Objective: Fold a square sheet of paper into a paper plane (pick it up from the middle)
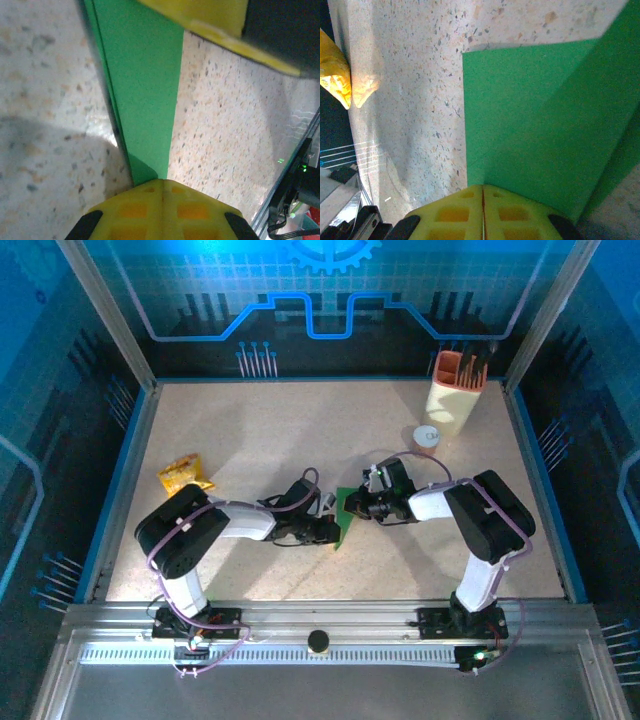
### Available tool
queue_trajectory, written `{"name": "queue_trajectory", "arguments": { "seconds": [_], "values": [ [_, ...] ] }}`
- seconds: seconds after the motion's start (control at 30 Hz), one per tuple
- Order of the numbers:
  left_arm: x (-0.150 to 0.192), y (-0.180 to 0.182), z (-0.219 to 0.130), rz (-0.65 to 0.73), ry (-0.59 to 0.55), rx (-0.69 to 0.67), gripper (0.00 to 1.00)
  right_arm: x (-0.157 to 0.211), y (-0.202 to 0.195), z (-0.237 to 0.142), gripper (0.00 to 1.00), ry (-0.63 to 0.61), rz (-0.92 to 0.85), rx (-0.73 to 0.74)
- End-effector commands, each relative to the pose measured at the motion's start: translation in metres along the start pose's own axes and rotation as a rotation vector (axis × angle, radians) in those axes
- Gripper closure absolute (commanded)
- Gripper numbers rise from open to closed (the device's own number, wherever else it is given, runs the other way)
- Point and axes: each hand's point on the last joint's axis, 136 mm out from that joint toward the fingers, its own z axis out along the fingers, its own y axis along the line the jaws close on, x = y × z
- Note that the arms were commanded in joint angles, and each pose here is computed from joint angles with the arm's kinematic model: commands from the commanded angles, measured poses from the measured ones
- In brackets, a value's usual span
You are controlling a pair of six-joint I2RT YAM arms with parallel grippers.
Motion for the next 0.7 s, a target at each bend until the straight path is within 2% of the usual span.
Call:
{"name": "queue_trajectory", "arguments": {
  "seconds": [0.0, 0.17, 0.4, 0.47, 0.67],
  "values": [
    [0.045, 0.027, -0.006, -0.026, 0.117, -0.098, 0.96, 0.02, -0.044, 0.0, 0.89, 0.035, 0.059, 0.17],
    [0.053, 0.016, -0.019, 0.019, 0.108, -0.085, 0.96, 0.02, -0.044, -0.001, 0.89, 0.034, 0.057, 0.17],
    [0.009, -0.029, -0.049, 0.033, -0.089, 0.015, 0.93, 0.021, -0.044, -0.002, 0.89, 0.031, 0.058, 0.171],
    [-0.007, -0.041, -0.048, 0.014, -0.12, 0.066, 0.93, 0.021, -0.043, -0.002, 0.89, 0.03, 0.056, 0.17],
    [-0.039, -0.064, -0.024, -0.021, -0.106, 0.156, 0.93, 0.022, -0.043, -0.001, 0.89, 0.032, 0.061, 0.166]
  ]
}}
